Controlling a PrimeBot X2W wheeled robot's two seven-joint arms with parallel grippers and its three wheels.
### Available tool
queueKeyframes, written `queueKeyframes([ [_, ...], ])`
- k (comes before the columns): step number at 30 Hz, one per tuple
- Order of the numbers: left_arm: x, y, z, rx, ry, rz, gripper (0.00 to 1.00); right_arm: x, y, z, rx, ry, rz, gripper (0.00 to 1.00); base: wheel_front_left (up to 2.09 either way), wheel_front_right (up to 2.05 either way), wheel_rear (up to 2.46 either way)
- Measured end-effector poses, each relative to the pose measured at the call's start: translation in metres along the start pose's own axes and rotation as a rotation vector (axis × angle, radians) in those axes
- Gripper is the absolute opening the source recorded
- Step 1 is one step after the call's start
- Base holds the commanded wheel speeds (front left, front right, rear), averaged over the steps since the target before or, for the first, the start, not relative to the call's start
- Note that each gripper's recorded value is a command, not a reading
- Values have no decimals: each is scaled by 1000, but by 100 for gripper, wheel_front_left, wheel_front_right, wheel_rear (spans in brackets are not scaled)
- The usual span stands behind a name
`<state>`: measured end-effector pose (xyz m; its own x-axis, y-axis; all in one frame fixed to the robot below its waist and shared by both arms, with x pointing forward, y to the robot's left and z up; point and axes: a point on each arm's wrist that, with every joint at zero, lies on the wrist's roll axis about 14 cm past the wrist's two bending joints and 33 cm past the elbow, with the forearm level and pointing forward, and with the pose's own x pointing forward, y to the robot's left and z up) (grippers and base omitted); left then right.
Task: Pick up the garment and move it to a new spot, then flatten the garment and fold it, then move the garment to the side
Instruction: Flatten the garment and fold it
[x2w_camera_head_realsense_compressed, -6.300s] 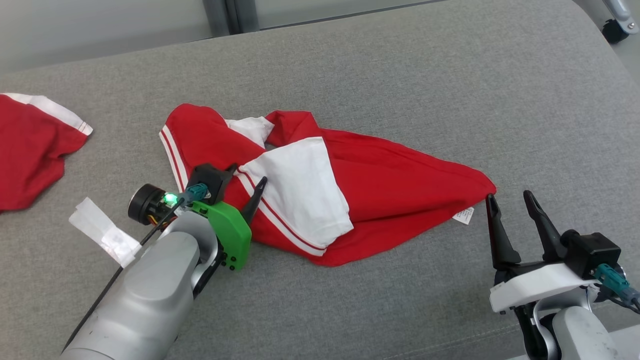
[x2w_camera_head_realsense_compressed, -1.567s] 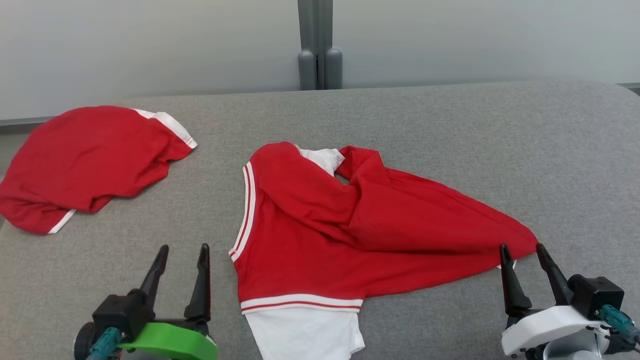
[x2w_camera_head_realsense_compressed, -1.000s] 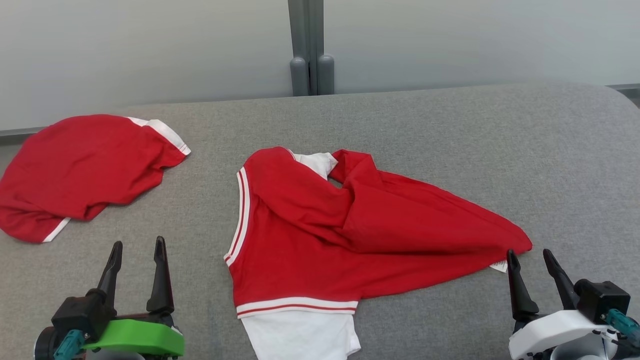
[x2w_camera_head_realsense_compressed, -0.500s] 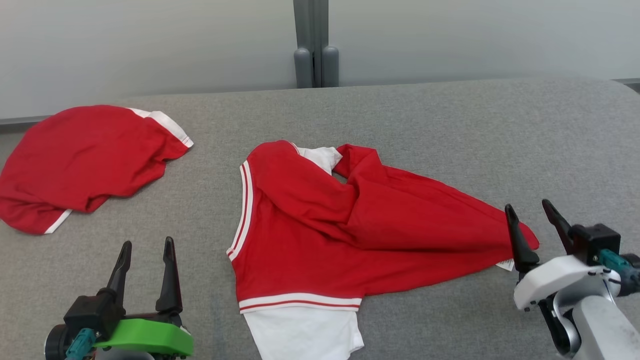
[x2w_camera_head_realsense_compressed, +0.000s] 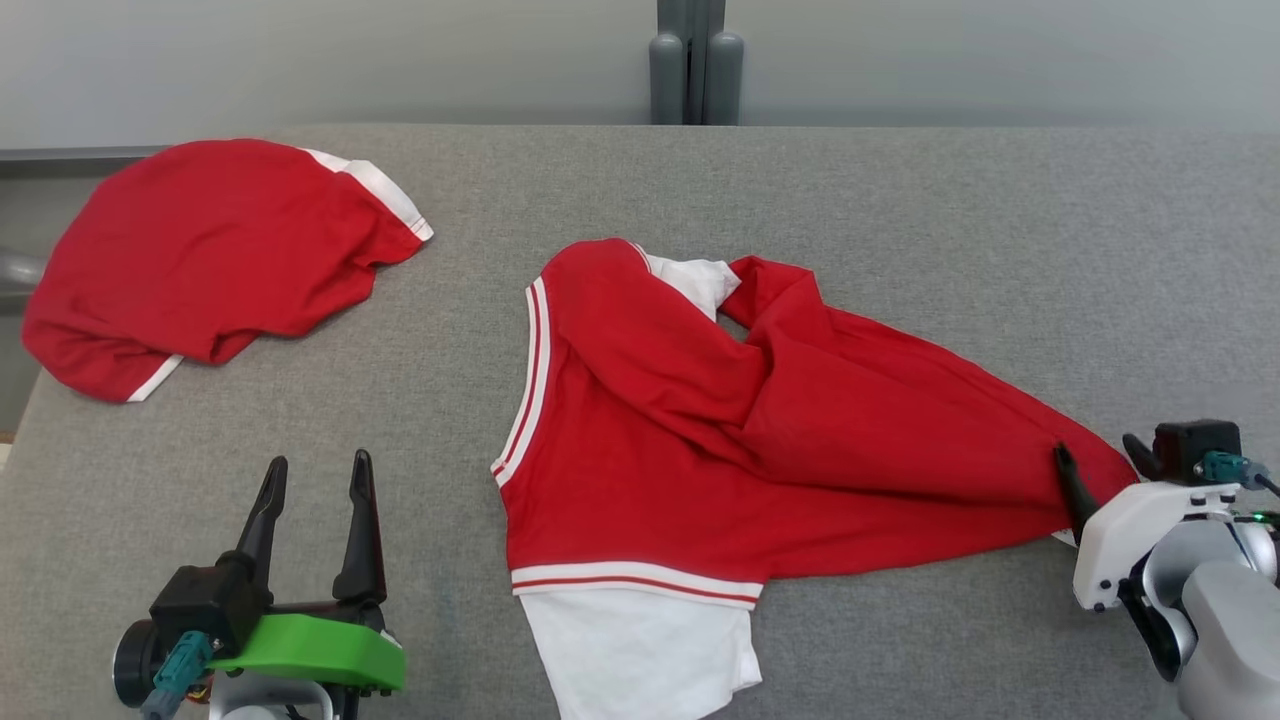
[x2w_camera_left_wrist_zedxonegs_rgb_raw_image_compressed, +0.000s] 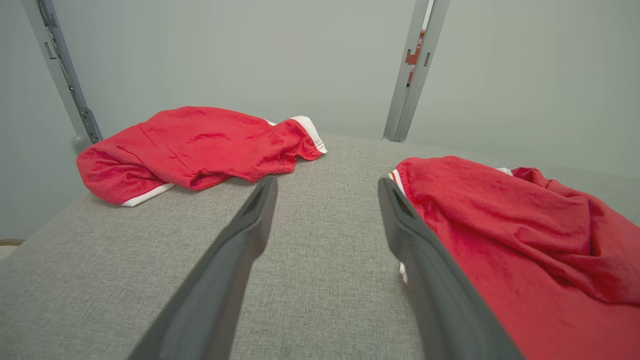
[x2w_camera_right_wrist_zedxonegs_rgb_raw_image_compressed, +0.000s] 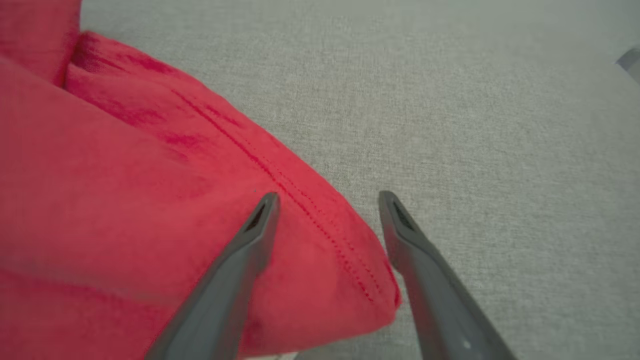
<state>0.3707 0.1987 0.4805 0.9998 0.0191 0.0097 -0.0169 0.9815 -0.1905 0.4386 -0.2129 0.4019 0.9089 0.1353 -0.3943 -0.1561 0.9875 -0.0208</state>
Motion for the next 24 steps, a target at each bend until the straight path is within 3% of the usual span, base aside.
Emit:
queueKeyframes([
  [4, 0, 2, -4, -1, 11, 6, 100, -2, 1, -29, 25, 111, -5, 100, 0, 0, 0],
  [5, 1, 1, -5, -2, 14, 1, 100, -2, 2, -32, 41, 126, -5, 74, 0, 0, 0],
  [6, 1, 0, -5, -3, 15, -2, 100, -2, 3, -33, 48, 134, -5, 18, 0, 0, 0],
  [7, 2, -2, -6, -4, 16, -7, 100, -2, 3, -33, 54, 138, -5, 0, 0, 0, 0],
  [23, 8, -19, -7, -22, 16, -55, 100, -41, -19, -44, 200, 25, -77, 0, 0, 0, 0],
  [24, 9, -19, -7, -22, 16, -56, 100, -44, -20, -46, 206, 24, -81, 7, 0, 0, 0],
])
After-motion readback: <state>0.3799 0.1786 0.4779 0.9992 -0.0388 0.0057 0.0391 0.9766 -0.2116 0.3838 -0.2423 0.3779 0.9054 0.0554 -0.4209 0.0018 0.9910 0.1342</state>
